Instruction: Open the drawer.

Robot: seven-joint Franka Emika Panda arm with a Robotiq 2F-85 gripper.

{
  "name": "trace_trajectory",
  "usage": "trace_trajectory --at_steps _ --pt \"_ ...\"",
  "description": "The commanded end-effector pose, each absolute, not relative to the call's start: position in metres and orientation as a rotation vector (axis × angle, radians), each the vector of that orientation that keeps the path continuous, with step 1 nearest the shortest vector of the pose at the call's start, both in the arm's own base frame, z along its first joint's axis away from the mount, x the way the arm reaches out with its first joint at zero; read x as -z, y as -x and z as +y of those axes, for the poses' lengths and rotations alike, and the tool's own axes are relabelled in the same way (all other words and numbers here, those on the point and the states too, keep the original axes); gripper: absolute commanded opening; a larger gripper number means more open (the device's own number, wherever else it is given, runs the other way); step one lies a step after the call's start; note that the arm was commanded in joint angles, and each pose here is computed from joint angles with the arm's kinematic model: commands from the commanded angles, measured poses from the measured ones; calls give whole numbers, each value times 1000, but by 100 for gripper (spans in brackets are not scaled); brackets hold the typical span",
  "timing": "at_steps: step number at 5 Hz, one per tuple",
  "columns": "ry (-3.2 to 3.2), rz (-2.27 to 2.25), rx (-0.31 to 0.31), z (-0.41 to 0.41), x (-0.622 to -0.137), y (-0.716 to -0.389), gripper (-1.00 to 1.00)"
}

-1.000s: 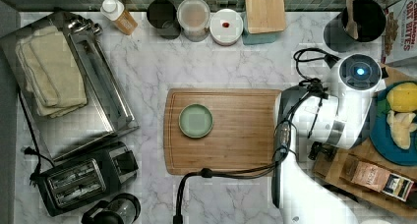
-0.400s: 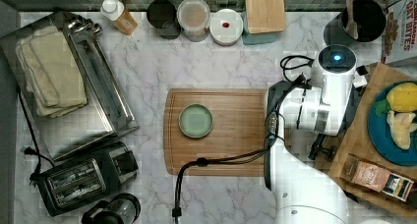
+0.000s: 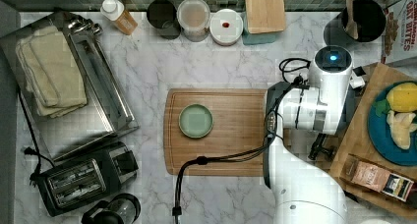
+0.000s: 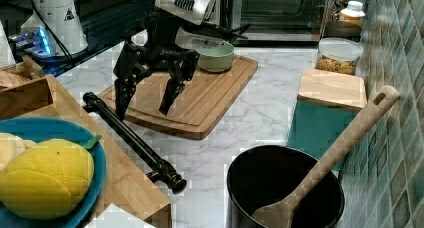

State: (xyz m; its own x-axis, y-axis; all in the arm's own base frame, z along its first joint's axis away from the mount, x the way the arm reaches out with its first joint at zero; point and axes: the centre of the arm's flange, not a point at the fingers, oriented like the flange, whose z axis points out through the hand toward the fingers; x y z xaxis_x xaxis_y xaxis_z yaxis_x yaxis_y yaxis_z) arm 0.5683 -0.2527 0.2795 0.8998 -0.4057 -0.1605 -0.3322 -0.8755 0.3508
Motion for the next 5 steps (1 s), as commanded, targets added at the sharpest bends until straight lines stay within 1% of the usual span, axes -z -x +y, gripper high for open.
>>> trace_trajectory --at_steps 1,2,3,4,5 --pt "-2759 -658 -12 -294 -319 -592 100" --pt "-2770 -693 18 -300 -302 -593 100" --pt "-2758 -728 24 -311 -292 -588 100" --pt "-2772 -768 36 -320 -271 -585 100" --pt "-2777 -800 81 -332 -258 -580 100"
